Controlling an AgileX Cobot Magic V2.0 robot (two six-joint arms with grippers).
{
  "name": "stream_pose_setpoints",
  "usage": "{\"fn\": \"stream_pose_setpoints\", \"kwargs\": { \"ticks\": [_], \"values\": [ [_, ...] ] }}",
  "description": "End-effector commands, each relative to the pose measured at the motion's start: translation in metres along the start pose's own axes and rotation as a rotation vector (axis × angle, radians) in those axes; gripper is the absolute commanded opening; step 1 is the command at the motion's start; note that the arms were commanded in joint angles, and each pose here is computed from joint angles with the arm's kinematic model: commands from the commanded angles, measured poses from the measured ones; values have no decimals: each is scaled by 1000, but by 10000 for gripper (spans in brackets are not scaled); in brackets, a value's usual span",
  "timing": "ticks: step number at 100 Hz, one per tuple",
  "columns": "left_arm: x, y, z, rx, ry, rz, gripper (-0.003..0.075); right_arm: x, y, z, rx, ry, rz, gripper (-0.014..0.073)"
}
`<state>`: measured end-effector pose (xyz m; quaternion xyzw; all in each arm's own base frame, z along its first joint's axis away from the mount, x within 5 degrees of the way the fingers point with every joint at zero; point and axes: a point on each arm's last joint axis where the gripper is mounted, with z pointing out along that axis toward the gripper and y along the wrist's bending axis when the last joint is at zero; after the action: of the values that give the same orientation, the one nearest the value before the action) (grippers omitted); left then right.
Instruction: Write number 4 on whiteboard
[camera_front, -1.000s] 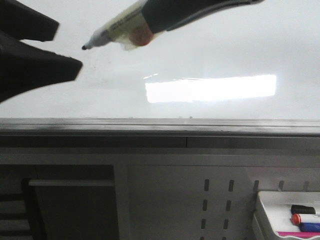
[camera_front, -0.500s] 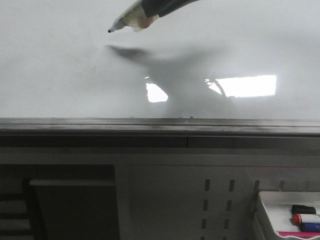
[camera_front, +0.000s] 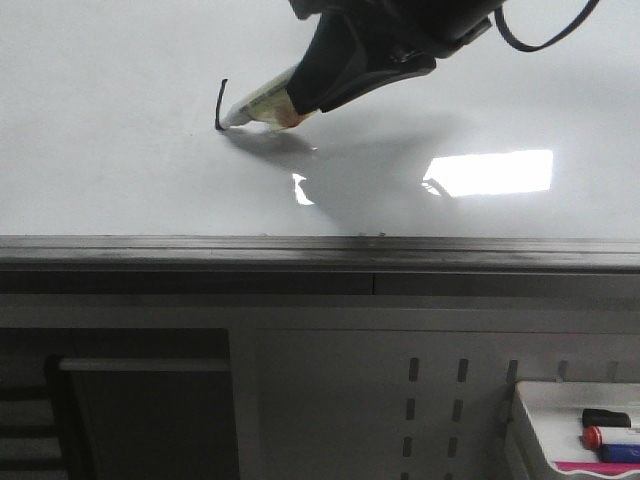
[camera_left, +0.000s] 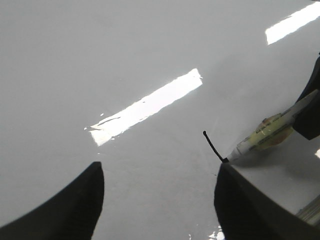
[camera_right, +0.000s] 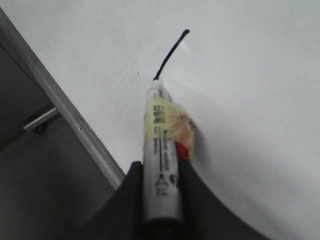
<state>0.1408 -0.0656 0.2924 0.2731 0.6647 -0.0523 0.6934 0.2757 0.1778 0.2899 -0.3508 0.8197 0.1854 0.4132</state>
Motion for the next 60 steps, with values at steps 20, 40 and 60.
{"fn": "stream_pose_setpoints", "kwargs": {
  "ticks": [20, 40, 60],
  "values": [
    [-16, 4, 0, -17, -104, -22, 440, 0, -27, -52, 137, -92, 20, -64],
    [-16, 4, 0, -17, -105, -22, 440, -26, -15, -66, 92, -152, -21, -64],
    [-16, 4, 0, -17, -105, -22, 440, -54, -18, -68, 105, -224, -46, -64]
  ]
}}
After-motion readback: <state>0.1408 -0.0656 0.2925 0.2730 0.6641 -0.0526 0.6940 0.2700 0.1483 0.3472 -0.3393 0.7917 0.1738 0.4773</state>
